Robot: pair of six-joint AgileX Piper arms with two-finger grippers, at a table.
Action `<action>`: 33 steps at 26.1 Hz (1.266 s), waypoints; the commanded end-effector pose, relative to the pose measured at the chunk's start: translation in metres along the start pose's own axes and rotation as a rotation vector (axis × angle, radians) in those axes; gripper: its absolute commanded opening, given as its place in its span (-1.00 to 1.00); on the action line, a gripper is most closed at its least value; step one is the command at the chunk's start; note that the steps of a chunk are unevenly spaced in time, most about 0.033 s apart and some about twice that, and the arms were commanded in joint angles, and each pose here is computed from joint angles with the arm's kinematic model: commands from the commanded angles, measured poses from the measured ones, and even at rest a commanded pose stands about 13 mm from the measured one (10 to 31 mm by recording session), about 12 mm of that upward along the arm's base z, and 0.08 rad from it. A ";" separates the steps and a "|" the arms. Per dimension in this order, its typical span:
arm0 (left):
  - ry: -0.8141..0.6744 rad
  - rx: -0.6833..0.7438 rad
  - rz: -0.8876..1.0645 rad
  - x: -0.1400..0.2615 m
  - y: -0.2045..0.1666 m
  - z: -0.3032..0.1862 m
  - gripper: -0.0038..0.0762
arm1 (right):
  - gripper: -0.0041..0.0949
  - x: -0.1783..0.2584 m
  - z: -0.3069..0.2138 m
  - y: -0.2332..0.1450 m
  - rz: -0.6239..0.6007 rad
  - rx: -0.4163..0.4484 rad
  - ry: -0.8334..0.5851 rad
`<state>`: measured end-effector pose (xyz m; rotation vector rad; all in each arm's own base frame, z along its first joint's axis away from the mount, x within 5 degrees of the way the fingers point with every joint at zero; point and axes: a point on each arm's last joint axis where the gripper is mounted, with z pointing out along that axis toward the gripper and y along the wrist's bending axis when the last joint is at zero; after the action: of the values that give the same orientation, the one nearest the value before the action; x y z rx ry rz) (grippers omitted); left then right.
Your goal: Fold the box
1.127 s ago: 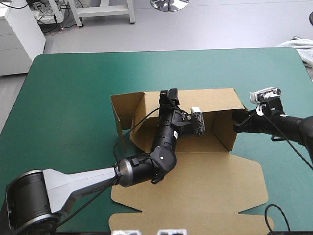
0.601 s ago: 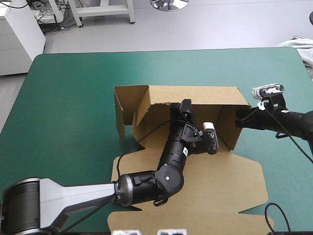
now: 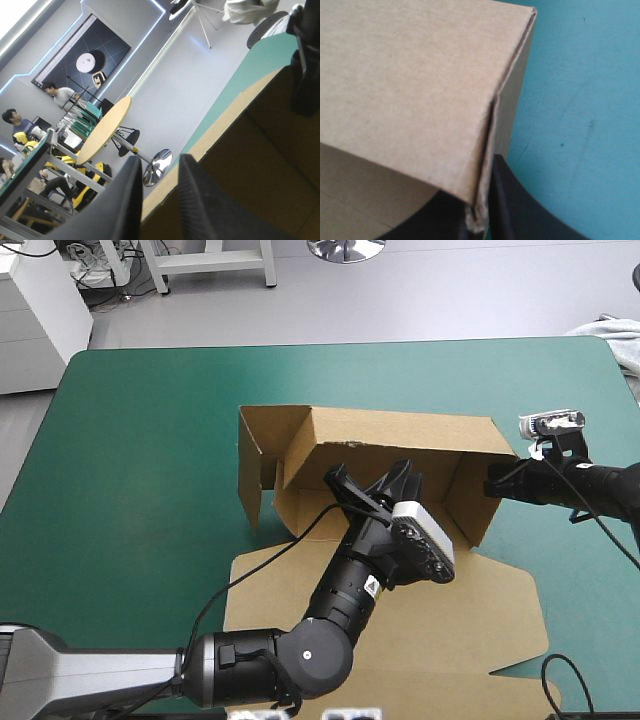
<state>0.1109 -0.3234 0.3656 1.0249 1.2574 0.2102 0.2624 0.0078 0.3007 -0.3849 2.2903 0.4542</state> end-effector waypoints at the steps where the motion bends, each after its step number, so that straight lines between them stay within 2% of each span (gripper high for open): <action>1: -0.089 -0.077 -0.078 -0.017 0.030 -0.012 -0.92 | -0.91 0.004 -0.002 0.001 -0.055 -0.003 0.066; 6: -0.082 -0.097 -0.133 -0.011 0.059 -0.007 -0.92 | -0.92 0.007 -0.003 0.001 -0.034 -0.001 0.103; 8: -0.069 -0.104 -0.245 -0.005 0.095 -0.002 -0.92 | -0.92 0.003 0.001 0.012 -0.016 -0.043 0.088; 11: -0.040 -0.143 -0.331 0.001 0.127 -0.001 -0.92 | -0.91 -0.006 0.004 0.025 -0.051 -0.047 0.080; 19: 0.086 -0.255 -0.513 0.032 0.212 -0.020 -0.92 | -0.92 -0.042 -0.005 0.054 -0.086 0.019 0.032; 27: 0.258 -0.444 -0.635 0.088 0.277 -0.059 -0.92 | -0.92 -0.074 -0.024 0.086 -0.013 -0.070 -0.015; 33: 0.416 -0.524 -0.717 0.130 0.300 -0.075 -0.92 | -0.92 -0.084 -0.018 0.091 0.021 -0.121 0.128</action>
<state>0.2126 -0.0485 0.4896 0.0712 1.7798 0.1847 0.2713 0.0872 0.3750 -0.4722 2.4035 0.5227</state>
